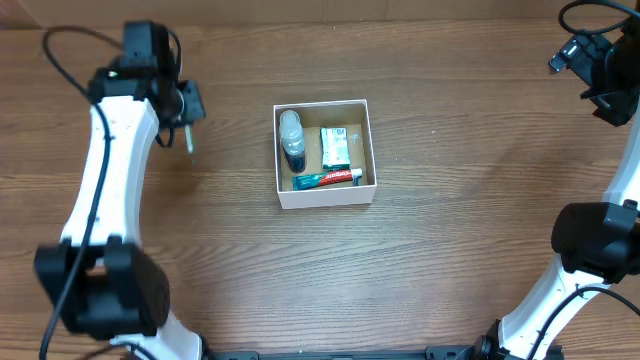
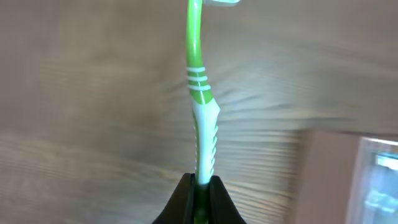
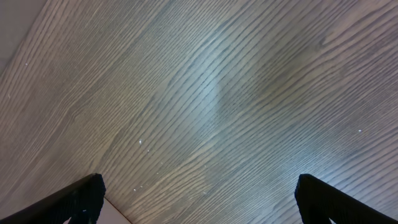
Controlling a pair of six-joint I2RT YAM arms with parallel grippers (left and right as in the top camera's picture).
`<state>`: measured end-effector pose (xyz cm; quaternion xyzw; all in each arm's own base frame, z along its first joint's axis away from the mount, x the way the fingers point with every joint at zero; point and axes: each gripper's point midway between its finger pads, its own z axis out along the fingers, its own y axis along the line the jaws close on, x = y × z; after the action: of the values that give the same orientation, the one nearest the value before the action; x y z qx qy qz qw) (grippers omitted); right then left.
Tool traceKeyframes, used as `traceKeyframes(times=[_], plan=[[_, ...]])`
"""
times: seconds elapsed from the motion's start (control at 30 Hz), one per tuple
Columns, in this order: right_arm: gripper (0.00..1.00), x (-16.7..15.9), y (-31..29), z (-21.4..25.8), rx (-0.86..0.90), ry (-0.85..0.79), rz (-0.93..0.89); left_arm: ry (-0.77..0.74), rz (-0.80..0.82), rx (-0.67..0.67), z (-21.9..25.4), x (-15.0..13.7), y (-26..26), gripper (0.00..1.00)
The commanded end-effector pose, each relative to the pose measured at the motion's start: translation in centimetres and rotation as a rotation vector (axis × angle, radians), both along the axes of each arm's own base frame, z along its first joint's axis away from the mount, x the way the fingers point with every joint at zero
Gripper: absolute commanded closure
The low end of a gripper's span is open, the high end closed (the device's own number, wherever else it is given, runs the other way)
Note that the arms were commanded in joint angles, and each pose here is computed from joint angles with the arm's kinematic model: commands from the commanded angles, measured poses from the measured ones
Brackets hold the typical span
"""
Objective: Pack container
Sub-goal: 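Lift the toothbrush with left gripper and swing it over the box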
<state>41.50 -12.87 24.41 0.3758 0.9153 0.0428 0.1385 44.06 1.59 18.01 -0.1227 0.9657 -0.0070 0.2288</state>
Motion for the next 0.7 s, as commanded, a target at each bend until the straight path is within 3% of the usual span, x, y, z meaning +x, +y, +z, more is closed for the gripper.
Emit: traceKeyframes(times=[0.0,0.17,0.33,0.5,0.57,0.67], plan=[[0.00,-0.1,0.0,1.6,-0.018,-0.044,0.004,-0.184,-0.305,-0.034,8.2,-1.4,-6.5,0.96],[0.00,-0.1,0.0,1.6,-0.018,-0.045,0.004,-0.230,-0.726,0.059,10.9,-6.2,-14.5,0.96],[0.00,-0.1,0.0,1.6,-0.018,-0.045,0.004,-0.107,-1.030,0.153,8.4,-10.5,-18.2,0.96],[0.00,-0.1,0.0,1.6,-0.018,-0.045,0.004,-0.061,-1.214,0.145,6.5,-12.1,-19.6,0.96],[0.00,-0.1,0.0,1.6,-0.018,-0.045,0.004,-0.066,-1.302,0.104,5.8,-12.5,-20.7,0.90],[0.00,-0.1,0.0,1.6,-0.018,-0.044,0.004,-0.056,-1.464,0.057,3.5,-12.8,-22.3,0.96]])
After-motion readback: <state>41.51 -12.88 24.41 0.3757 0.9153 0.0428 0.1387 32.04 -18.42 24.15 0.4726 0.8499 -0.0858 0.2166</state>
